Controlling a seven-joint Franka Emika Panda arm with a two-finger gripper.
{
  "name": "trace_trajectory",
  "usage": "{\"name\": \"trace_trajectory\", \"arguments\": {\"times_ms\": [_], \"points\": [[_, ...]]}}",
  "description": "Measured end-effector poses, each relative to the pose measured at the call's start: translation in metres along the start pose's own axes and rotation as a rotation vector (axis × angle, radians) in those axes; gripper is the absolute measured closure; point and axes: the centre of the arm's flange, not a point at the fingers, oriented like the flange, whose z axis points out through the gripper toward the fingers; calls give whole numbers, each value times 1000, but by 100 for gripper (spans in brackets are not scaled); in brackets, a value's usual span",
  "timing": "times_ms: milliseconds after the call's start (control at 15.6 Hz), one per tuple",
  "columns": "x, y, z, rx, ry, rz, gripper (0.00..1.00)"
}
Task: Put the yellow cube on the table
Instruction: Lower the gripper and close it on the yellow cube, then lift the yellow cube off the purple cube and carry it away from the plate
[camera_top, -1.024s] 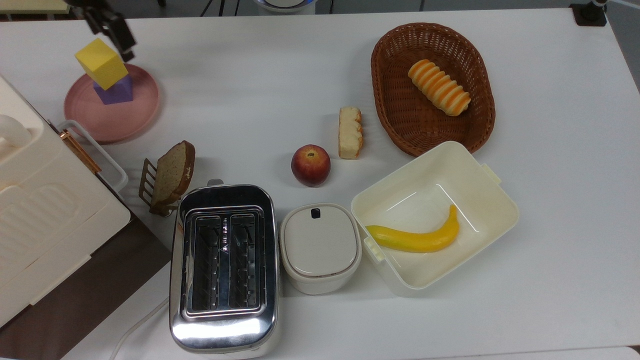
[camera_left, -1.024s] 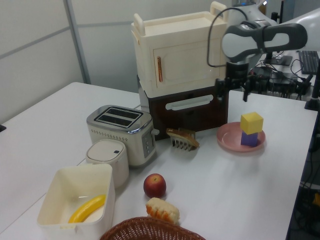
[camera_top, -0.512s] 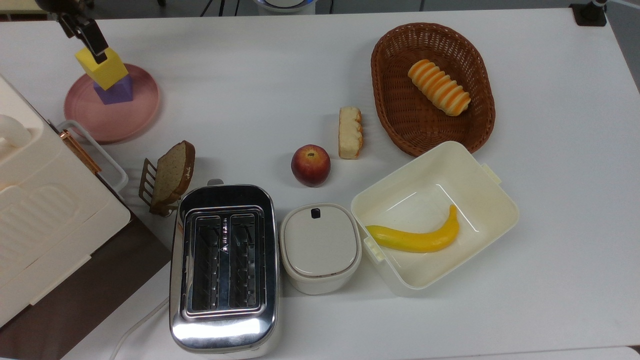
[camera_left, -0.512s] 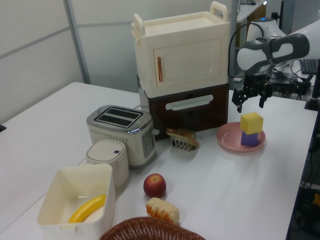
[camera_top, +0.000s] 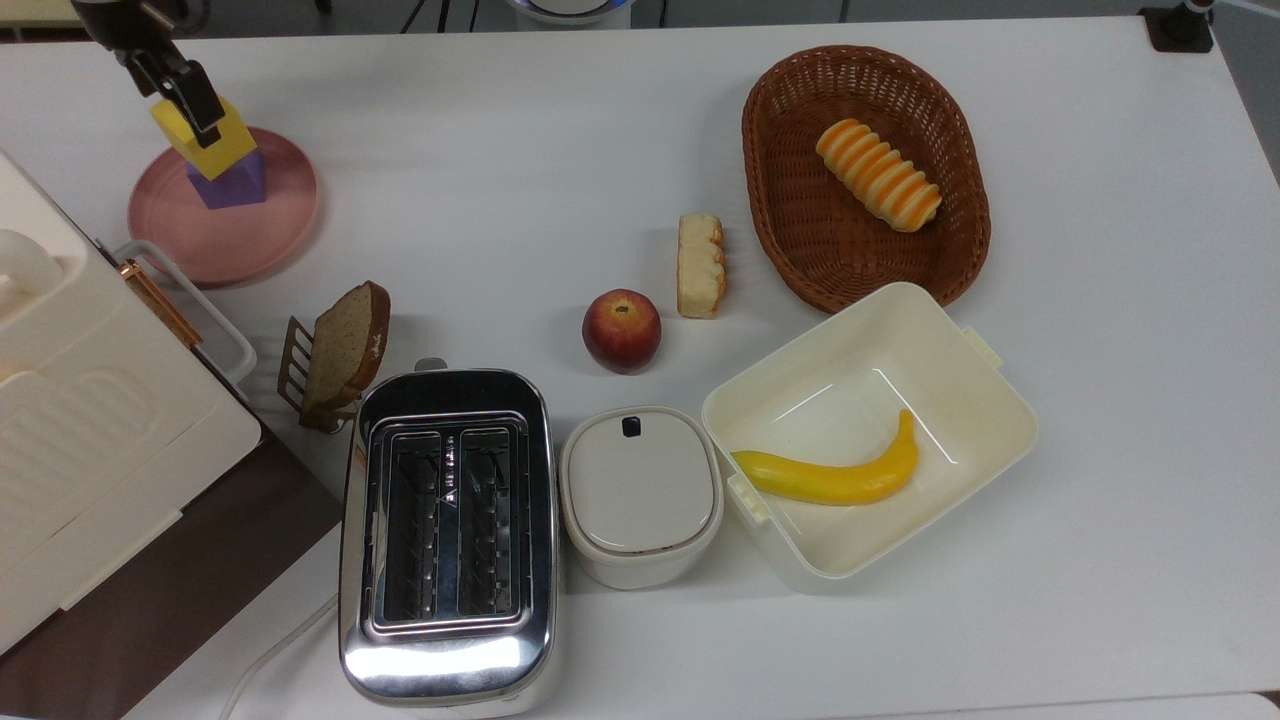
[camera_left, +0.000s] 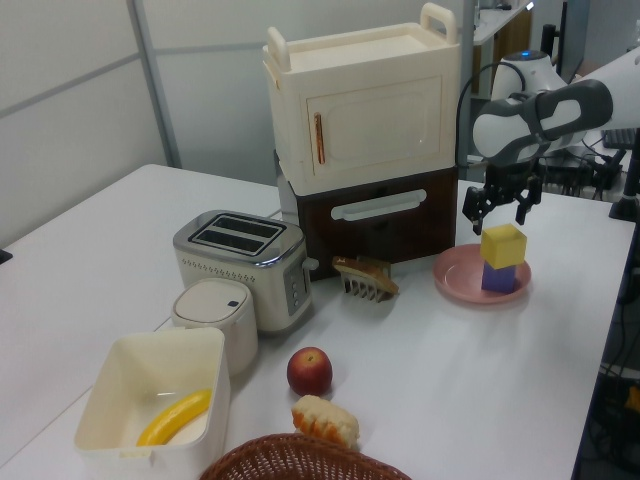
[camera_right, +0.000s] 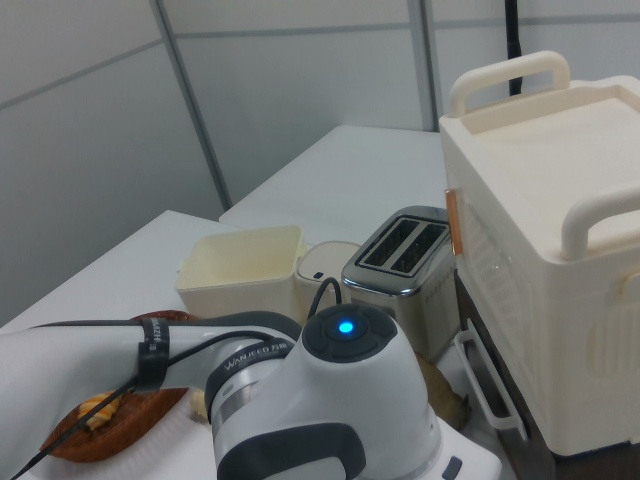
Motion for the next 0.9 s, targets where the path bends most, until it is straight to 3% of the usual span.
{"name": "trace_trajectory", "arguments": {"times_ms": [320,512,576,704,896], "points": [[-4,0,12,-5,-13,-12,0],[-4,0,15,-5,-2,-36,7],[-4,0,16,-4,6,-53,12],[-4,0,17,-3,16,-96,39],[-4,0,16,-3,17,-108,41]]}}
